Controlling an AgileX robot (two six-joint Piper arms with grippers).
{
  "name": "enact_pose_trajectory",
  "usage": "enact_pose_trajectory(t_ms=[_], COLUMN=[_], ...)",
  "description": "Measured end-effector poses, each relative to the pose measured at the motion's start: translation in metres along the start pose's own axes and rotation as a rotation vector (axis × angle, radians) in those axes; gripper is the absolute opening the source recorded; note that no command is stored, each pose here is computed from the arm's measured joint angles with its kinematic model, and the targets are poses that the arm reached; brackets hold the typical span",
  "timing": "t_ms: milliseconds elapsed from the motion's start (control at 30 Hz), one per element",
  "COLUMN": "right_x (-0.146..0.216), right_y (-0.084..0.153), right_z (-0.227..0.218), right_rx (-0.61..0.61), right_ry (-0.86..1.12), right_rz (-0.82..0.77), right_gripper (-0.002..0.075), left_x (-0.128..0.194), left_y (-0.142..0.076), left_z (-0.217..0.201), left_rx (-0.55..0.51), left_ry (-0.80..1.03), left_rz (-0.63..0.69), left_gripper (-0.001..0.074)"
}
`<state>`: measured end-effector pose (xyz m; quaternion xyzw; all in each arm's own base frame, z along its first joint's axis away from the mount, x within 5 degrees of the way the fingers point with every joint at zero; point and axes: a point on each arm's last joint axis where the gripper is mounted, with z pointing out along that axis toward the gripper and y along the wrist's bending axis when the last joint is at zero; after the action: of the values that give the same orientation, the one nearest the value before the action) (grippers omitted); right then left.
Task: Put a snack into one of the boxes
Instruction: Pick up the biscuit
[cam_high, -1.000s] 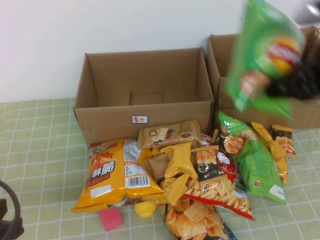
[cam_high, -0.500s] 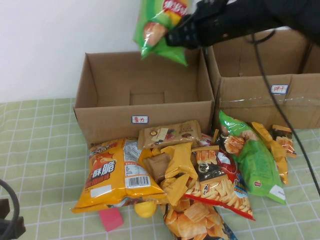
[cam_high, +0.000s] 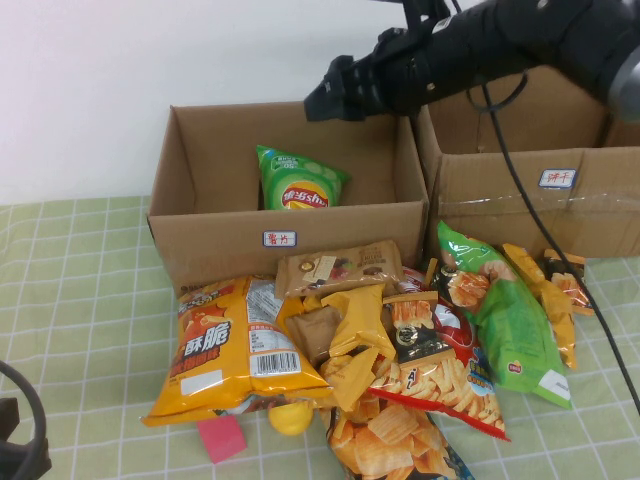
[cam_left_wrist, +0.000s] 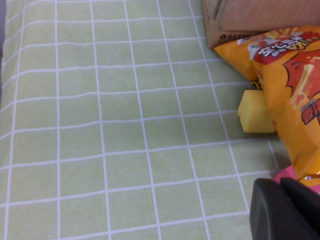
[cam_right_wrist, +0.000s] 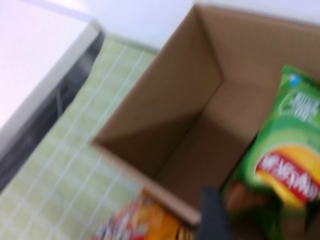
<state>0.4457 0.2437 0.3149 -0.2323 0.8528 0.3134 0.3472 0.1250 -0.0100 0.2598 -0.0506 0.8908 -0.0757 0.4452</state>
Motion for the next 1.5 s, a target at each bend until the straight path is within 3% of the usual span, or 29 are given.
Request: enact_pose_trajectory(t_ms=[133,200,333,600,700,933,1300,1500], right_x=[-0.004,-0.007,-0.011,-0.011,0.001,0.058,0.193,0.252], right_y=[0.017,0.026,0.039,0.041,0.038,0.037,0.038,0.038], right_z=[-0.032,-0.054,-0.098,-0.171,-0.181,-0.193,-0.202,-0.216], right_rx=[0.006,0.031,0.13,0.469,0.537,0.542,0.44,0.44], right_ry=[0.077,0.11,0.173,0.247,0.286,0.32,0.298,0.33], right_rz=[-0.075,-0.13,-0.231,-0.304,-0.285,-0.216,-0.12,-0.106], right_gripper=[0.0297,0.015,0.0033,0.0008,0.0007,0.0006,0.0005,0.0005], left_x=[0.0,0.0,0.0,0.0,0.0,0.0,-0.001,-0.013], left_y=[-0.001,-0.001,-0.002,-0.003,-0.003,-0.004,-0.004,-0.016], left_z=[0.0,0.0,0.0,0.0,0.0,0.0,0.0,0.005], left_rx=[0.007,0.015,0.019,0.034,0.038,0.039,0.045,0.149], left_ry=[0.0,0.001,0.001,0.002,-0.001,-0.003,-0.008,0.03], left_rz=[-0.014,-0.025,-0.033,-0.032,-0.004,0.027,0.052,0.049], left_gripper=[-0.0002,-0.0002,-0.0002,-0.0002,-0.0002,-0.0002,-0.0002,-0.0002])
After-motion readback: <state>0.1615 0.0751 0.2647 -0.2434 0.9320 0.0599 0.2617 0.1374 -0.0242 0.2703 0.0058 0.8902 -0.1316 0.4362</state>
